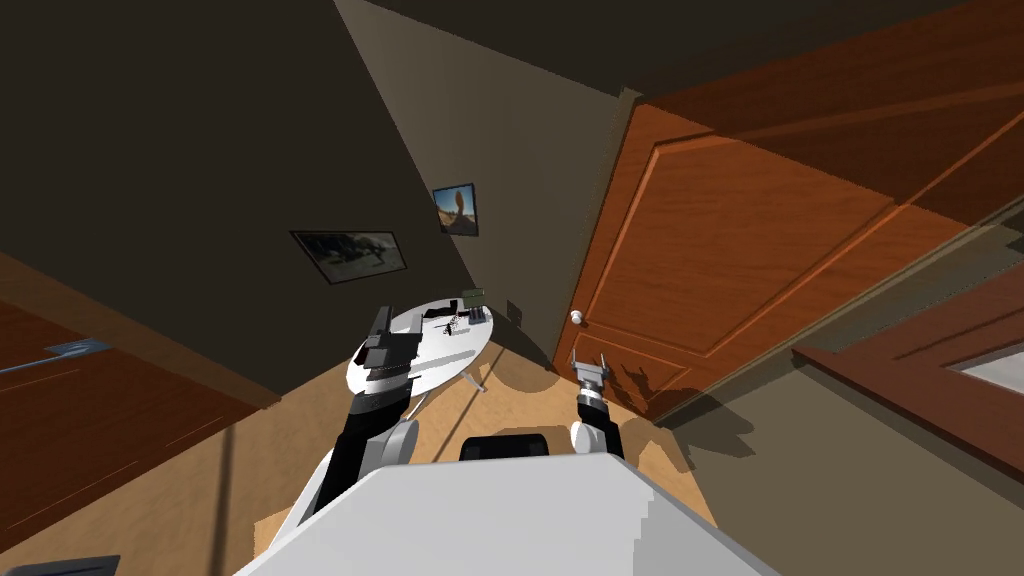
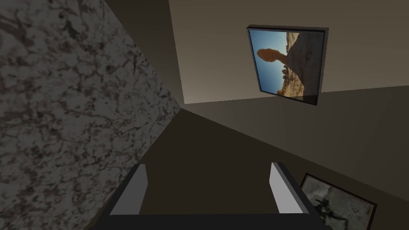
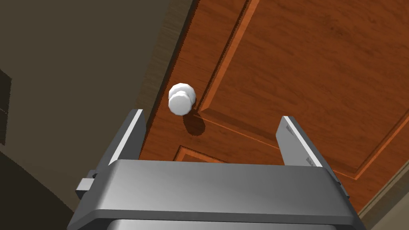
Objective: Pull the door open
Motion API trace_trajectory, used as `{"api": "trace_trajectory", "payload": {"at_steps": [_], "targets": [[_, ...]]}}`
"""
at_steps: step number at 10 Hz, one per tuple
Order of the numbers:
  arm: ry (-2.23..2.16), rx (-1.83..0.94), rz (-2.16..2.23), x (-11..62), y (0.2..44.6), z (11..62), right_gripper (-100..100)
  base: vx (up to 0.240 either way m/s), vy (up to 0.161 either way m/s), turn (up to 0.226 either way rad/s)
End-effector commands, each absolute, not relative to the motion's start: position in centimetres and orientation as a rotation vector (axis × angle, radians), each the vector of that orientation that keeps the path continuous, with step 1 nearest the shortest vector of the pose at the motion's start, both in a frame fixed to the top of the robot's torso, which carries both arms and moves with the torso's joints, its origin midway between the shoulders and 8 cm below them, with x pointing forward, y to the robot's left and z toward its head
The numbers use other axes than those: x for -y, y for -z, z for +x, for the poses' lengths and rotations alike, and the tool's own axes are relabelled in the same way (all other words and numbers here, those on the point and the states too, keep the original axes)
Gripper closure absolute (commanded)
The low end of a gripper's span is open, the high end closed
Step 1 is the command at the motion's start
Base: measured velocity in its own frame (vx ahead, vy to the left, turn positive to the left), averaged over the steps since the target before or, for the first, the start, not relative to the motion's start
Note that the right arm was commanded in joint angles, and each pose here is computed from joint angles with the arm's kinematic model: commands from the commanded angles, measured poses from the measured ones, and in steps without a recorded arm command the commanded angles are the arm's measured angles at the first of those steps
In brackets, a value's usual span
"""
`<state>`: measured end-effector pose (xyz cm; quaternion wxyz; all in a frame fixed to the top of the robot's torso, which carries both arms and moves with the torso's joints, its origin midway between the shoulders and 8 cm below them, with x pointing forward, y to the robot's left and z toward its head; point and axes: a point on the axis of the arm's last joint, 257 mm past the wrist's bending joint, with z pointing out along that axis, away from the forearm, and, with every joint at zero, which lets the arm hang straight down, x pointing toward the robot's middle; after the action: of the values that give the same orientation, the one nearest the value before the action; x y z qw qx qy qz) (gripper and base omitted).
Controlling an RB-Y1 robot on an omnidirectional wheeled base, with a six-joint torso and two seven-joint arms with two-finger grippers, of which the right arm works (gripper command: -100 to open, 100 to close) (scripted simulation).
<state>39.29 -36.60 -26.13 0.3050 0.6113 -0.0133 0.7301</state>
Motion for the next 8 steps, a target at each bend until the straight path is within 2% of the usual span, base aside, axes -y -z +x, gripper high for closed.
{"api": "trace_trajectory", "payload": {"at_steps": [1, 8], "targets": [[-1.935, 0.089, 1.650, 37.5, 27.3, 39.0, -100, 0.085, -0.040, 0.114], [-1.914, 0.300, 1.751, 40.4, 32.1, 37.3, -100, 0.087, -0.045, 0.097]]}}
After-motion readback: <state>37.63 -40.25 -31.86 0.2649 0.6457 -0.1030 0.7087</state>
